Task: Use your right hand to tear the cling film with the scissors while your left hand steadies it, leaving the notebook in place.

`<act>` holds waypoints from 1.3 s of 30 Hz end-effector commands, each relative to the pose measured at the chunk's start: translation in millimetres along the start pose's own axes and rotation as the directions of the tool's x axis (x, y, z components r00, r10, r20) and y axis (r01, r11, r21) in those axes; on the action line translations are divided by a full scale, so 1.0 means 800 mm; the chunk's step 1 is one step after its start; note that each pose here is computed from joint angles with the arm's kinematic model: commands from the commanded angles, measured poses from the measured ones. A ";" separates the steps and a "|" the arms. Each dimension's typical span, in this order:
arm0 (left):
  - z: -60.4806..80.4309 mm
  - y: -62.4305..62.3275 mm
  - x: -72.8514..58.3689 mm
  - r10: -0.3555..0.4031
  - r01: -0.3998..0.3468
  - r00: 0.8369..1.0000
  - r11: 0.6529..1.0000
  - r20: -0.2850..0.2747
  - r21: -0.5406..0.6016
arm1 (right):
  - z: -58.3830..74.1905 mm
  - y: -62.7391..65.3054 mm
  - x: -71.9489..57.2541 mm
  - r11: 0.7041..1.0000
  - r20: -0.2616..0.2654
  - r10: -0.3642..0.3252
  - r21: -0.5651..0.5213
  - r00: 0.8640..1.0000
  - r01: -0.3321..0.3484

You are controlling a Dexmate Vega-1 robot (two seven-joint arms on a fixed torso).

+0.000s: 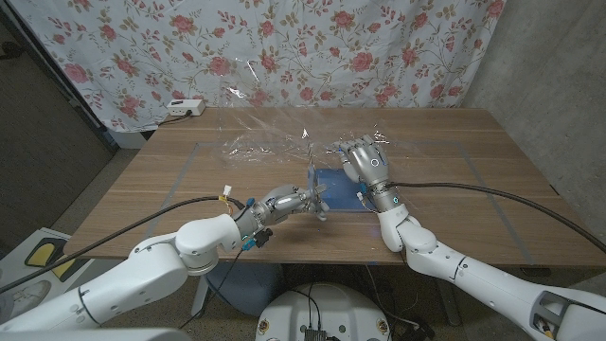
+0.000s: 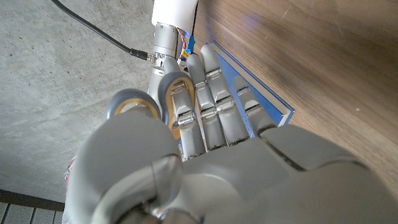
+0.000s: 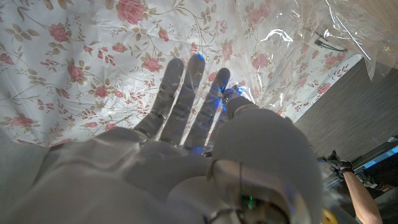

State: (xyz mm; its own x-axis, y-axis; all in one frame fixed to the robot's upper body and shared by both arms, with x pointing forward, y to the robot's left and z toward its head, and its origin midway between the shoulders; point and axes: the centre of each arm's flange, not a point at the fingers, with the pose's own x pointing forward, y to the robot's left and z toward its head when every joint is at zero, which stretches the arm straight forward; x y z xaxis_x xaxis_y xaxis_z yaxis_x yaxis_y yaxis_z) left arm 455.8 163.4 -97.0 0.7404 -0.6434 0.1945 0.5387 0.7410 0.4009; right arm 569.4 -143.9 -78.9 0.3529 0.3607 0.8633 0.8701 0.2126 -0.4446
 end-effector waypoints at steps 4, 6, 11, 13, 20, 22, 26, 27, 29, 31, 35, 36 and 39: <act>-0.014 0.000 -0.002 0.016 -0.016 1.000 1.000 0.021 -0.022 | 0.009 -0.004 0.001 1.000 0.026 0.023 -0.009 0.999 -0.023; -0.016 0.004 -0.001 0.020 -0.019 0.999 1.000 0.028 -0.021 | 0.010 -0.005 0.002 1.000 0.013 0.029 -0.010 0.999 -0.029; -0.018 0.012 0.006 0.010 -0.008 0.998 0.999 0.064 -0.042 | 0.010 -0.009 0.002 1.000 0.009 0.023 -0.019 1.000 -0.023; -0.020 0.014 0.009 0.011 -0.008 0.998 0.999 0.064 -0.041 | 0.010 -0.009 0.003 0.999 0.011 0.020 -0.027 1.000 -0.019; -0.023 0.013 0.009 0.002 0.001 0.999 0.998 0.054 -0.055 | 0.006 -0.010 0.004 0.999 0.002 0.020 -0.031 1.000 -0.020; -0.024 0.012 0.009 0.005 -0.002 0.999 0.998 0.053 -0.056 | 0.005 -0.011 0.003 0.999 -0.003 0.020 -0.027 1.000 -0.020; -0.024 0.007 0.010 0.002 0.001 0.999 0.998 0.055 -0.057 | 0.004 -0.012 0.001 0.999 -0.001 0.023 -0.028 1.000 -0.023; -0.024 0.007 0.010 0.001 0.002 0.999 0.999 0.053 -0.053 | 0.004 -0.012 0.000 0.999 -0.002 0.022 -0.024 1.000 -0.022; -0.025 0.005 0.011 -0.003 0.006 0.998 0.998 0.055 -0.055 | 0.005 -0.012 -0.001 0.999 0.004 0.026 -0.023 1.000 -0.026; -0.025 0.003 0.010 0.002 0.001 0.998 0.999 0.058 -0.052 | 0.005 -0.012 -0.002 0.999 0.007 0.027 -0.025 1.000 -0.026; -0.028 -0.001 0.012 -0.011 0.015 0.998 0.998 0.063 -0.058 | 0.004 -0.012 -0.001 0.999 0.004 0.024 -0.023 1.000 -0.024; -0.028 -0.001 0.012 -0.011 0.015 0.998 0.998 0.063 -0.058 | 0.004 -0.012 -0.001 0.999 0.004 0.024 -0.023 1.000 -0.024; -0.028 -0.002 0.014 -0.016 0.020 0.998 0.998 0.061 -0.058 | 0.003 -0.013 -0.001 0.999 0.003 0.024 -0.025 1.000 -0.024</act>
State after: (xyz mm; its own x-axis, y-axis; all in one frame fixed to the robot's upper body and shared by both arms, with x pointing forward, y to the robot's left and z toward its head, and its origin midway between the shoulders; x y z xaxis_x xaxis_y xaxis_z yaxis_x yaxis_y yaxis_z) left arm 471.4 164.5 -112.0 0.7152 -0.6548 0.2445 0.5632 0.7471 0.3531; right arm 560.1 -142.5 -75.5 0.3719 0.3671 0.8526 0.8702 0.1818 -0.4579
